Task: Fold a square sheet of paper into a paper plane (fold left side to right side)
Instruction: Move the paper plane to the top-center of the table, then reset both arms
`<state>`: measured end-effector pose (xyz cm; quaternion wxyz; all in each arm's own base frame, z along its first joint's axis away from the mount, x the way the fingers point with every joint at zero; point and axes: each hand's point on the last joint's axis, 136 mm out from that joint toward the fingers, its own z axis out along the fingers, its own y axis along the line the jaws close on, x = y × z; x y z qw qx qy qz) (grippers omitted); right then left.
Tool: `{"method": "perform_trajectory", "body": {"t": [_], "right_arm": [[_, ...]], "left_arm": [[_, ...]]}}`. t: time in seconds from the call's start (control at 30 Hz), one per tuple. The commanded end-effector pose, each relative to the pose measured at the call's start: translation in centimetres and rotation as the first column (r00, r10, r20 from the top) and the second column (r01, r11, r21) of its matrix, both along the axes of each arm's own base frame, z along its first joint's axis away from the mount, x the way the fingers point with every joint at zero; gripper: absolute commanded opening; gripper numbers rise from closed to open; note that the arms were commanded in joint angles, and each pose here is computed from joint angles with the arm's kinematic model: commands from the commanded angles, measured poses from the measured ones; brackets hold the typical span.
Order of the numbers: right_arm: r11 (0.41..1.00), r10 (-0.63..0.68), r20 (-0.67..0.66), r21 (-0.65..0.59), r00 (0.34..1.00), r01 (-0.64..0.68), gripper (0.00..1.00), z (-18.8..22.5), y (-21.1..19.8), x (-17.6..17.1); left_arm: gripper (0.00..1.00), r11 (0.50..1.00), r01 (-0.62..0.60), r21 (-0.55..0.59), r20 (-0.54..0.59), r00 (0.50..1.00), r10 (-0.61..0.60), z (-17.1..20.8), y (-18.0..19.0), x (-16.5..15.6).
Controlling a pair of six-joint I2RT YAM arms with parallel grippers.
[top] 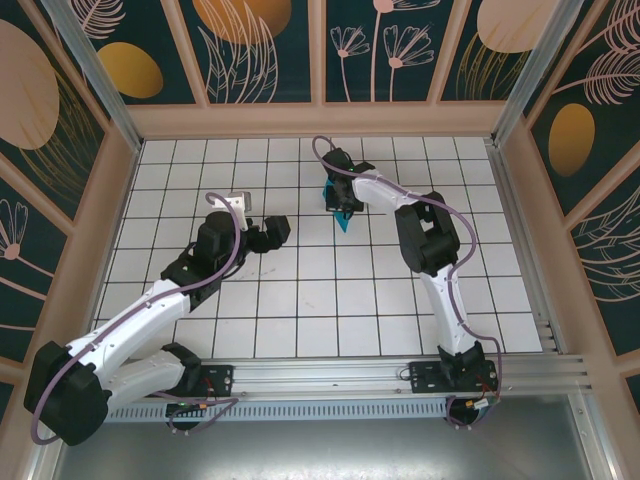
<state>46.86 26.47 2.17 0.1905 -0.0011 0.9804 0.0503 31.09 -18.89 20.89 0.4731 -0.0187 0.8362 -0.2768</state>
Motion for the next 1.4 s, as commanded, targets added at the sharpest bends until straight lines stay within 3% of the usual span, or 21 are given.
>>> {"method": "perform_trajectory", "body": {"t": [0.0,0.8,0.93,1.03,1.17,1.27,1.37], "right_arm": [[0.998,0.018,-0.059,-0.063,0.998,-0.022,0.12,0.3,-1.2,-1.7],[0.995,0.033,0.047,-0.099,0.998,-0.028,0.35,7.7,-1.1,-3.0],[0.996,0.029,0.134,-0.086,0.991,-0.018,0.4,11.4,-2.2,-3.9],[0.999,0.021,0.267,-0.037,0.964,-0.011,0.51,15.2,-3.9,-4.5],[0.999,-0.04,0.426,-0.003,0.904,0.045,0.69,18.3,-9.1,-5.4],[0.994,-0.103,0.502,0.009,0.859,0.113,0.78,18.5,-13.9,-6.1],[0.979,-0.184,0.56,0.029,0.808,0.203,0.86,17.9,-18.7,-6.9]], "left_arm": [[0.99,0.999,-0.046,0.023,-0.005,0.999,0.046,0.0,0.7,0.7],[0.99,0.996,-0.087,0.021,-0.072,0.993,0.089,-0.7,2.2,2.9],[0.99,0.991,-0.133,0.011,-0.055,0.99,0.133,0.0,3.8,3.7],[0.99,0.981,-0.196,0.005,-0.02,0.98,0.197,0.9,6.0,4.6],[0.99,0.93,-0.362,0.064,0.104,0.929,0.354,2.7,10.2,5.3],[0.99,0.841,-0.526,0.128,0.219,0.842,0.494,3.3,14.0,5.1],[0.99,0.76,-0.628,0.166,0.338,0.76,0.555,3.2,16.6,4.2]]}}
